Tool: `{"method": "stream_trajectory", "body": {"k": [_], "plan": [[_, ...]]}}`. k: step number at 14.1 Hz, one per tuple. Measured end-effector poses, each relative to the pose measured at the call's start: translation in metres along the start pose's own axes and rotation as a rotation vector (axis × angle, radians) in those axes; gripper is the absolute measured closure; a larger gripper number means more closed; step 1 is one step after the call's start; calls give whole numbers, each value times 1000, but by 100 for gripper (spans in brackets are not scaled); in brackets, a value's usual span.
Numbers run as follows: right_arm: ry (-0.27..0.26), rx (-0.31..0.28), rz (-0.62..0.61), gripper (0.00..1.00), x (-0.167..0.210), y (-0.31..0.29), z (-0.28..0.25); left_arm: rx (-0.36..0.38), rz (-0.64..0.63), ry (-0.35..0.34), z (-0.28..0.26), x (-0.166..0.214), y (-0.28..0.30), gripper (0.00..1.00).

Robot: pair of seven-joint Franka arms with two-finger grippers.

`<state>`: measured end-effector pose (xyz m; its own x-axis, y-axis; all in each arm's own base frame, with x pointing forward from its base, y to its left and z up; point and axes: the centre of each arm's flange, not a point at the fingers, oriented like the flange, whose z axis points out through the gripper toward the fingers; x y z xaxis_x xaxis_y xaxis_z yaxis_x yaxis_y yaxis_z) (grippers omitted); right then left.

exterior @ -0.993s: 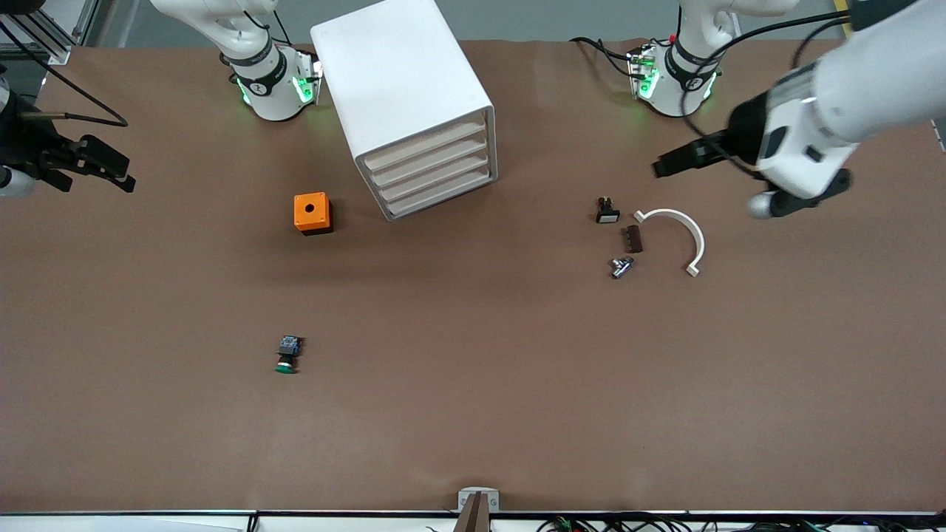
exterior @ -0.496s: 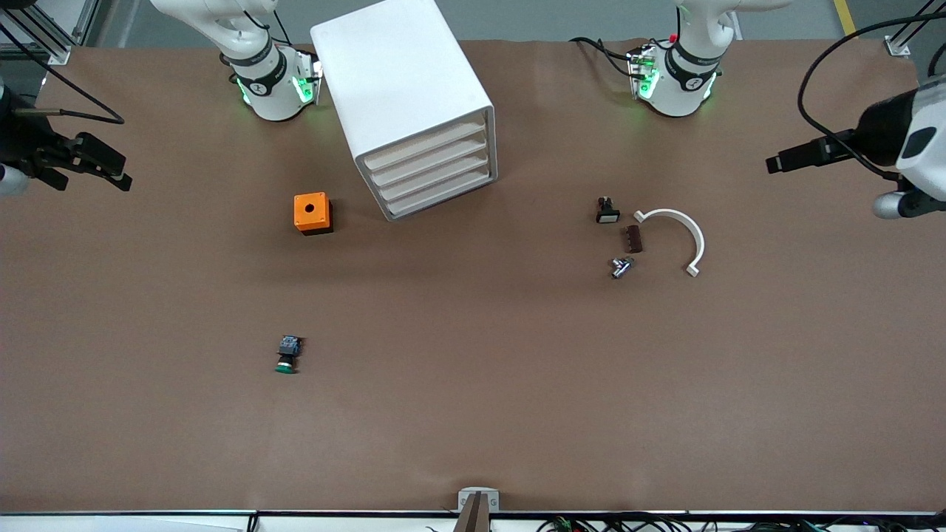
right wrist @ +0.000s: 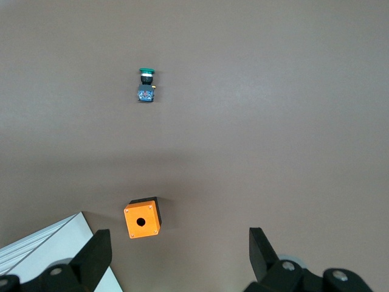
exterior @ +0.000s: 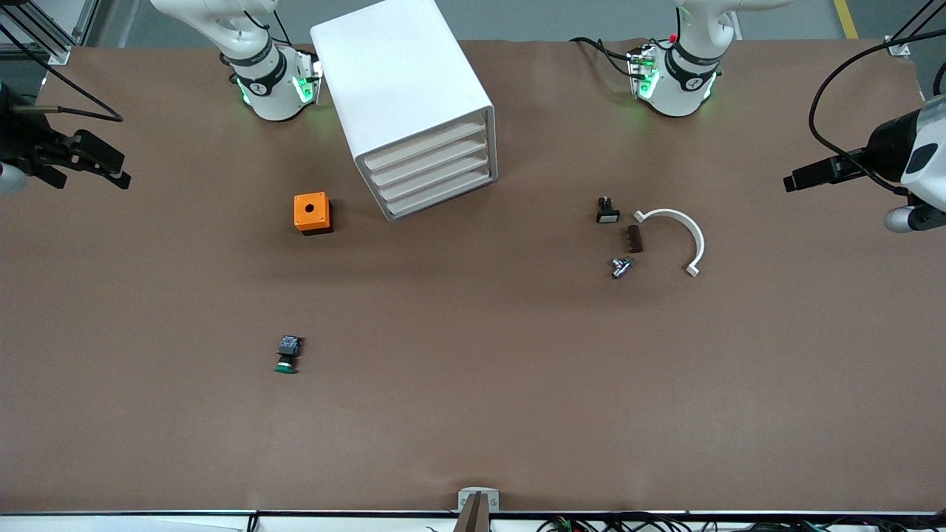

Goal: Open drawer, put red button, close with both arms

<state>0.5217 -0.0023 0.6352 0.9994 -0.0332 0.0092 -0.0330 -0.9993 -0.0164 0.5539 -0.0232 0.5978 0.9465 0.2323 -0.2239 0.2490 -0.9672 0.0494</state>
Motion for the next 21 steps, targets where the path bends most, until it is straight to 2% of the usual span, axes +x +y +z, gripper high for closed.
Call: {"method": "stream_trajectory", "body": {"k": [3, 6, 11, 15, 21], "plan": [[1, -11, -5, 0, 0, 0, 0, -10, 7, 78, 3, -1, 2, 0], [1, -13, -11, 0, 0, -4, 0, -21, 85, 156, -8, 0, 4, 0], [1, -14, -28, 0, 0, -3, 0, 4, 131, 307, -22, 12, 5, 0], [2, -14, -29, 0, 0, -4, 0, -6, 147, 348, -38, 18, 15, 0], [15, -13, -29, 0, 1, -3, -2, -3, 145, 339, -37, 26, 16, 0]]}}
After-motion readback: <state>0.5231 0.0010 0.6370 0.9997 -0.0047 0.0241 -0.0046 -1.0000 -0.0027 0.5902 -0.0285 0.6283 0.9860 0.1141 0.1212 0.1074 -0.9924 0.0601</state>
